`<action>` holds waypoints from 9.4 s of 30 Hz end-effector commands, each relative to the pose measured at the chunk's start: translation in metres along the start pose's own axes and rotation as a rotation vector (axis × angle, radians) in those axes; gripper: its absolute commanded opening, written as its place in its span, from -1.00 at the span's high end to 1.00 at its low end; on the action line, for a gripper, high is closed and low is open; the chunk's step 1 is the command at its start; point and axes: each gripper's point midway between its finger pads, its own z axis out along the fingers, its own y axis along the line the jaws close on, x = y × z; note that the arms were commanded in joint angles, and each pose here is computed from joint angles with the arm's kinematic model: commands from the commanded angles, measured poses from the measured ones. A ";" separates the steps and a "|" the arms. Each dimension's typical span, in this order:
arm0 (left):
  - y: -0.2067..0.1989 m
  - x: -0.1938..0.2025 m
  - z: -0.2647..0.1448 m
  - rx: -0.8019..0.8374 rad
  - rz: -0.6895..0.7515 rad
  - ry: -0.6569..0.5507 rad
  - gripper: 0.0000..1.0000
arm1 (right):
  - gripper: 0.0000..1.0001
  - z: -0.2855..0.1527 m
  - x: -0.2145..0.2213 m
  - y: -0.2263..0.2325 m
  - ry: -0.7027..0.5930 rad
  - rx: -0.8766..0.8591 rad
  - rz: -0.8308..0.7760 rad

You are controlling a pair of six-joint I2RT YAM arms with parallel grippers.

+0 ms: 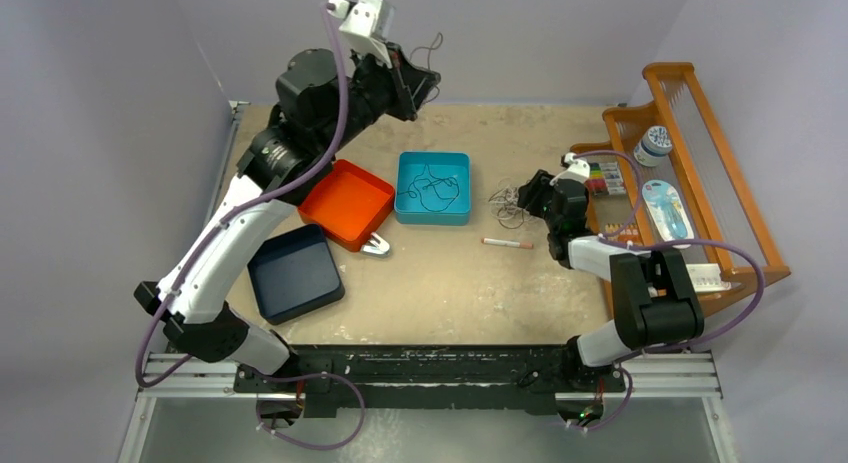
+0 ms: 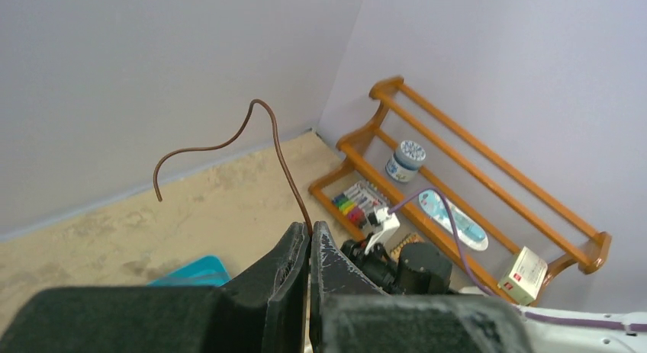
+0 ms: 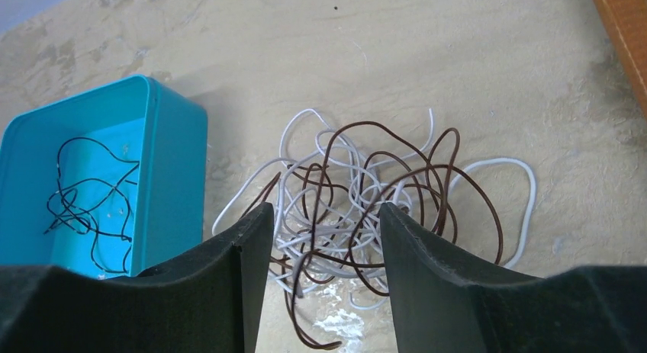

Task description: Untangle the cables

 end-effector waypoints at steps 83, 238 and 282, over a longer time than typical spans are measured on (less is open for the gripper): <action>0.288 0.135 -0.093 -0.869 -0.051 0.234 1.00 | -0.77 -0.122 -0.133 0.085 -0.340 -0.359 -0.196; 0.269 0.145 -0.126 -0.888 -0.029 0.097 -0.75 | -0.78 -0.118 -0.131 0.054 -0.299 -0.180 -0.065; 0.264 0.172 -0.098 -0.793 -0.159 0.105 -0.70 | -0.28 -0.058 -0.056 -0.018 0.167 0.219 -0.086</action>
